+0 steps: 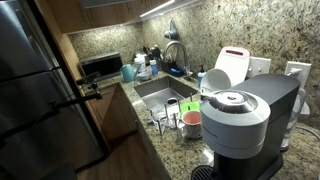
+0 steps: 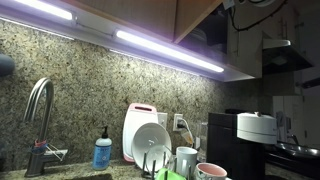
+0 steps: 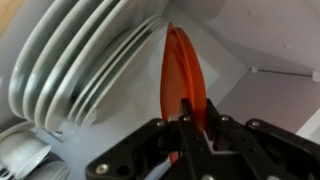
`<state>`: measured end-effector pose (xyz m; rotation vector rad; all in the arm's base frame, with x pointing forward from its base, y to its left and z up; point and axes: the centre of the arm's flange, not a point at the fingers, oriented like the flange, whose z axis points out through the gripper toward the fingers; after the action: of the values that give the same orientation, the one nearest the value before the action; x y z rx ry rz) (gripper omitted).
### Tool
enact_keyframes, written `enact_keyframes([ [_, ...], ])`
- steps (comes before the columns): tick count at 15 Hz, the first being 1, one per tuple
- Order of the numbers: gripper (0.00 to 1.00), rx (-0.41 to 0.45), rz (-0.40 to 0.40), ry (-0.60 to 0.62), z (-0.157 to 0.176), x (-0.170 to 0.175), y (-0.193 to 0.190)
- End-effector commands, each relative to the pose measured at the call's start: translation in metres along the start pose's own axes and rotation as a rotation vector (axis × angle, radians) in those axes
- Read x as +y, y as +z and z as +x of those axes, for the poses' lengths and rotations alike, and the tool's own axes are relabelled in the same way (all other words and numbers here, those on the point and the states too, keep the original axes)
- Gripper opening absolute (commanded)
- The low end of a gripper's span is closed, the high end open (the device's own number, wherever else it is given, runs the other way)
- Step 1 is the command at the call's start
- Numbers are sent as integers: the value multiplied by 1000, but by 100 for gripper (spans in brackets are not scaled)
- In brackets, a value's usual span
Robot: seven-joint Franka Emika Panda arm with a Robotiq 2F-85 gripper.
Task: Take the orange lid out of the open cupboard and put it on the counter
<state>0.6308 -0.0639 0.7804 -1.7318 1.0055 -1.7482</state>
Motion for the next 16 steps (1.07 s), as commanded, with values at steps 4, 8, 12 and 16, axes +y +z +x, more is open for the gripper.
enact_keyframes([
  [4, 15, 38, -5, 17, 13, -2, -10],
  [8, 15, 40, -5, 18, 13, -2, -11],
  [12, 4, 23, -11, 8, 11, 0, -14],
  [16, 4, 20, -33, 12, 11, 8, -19],
])
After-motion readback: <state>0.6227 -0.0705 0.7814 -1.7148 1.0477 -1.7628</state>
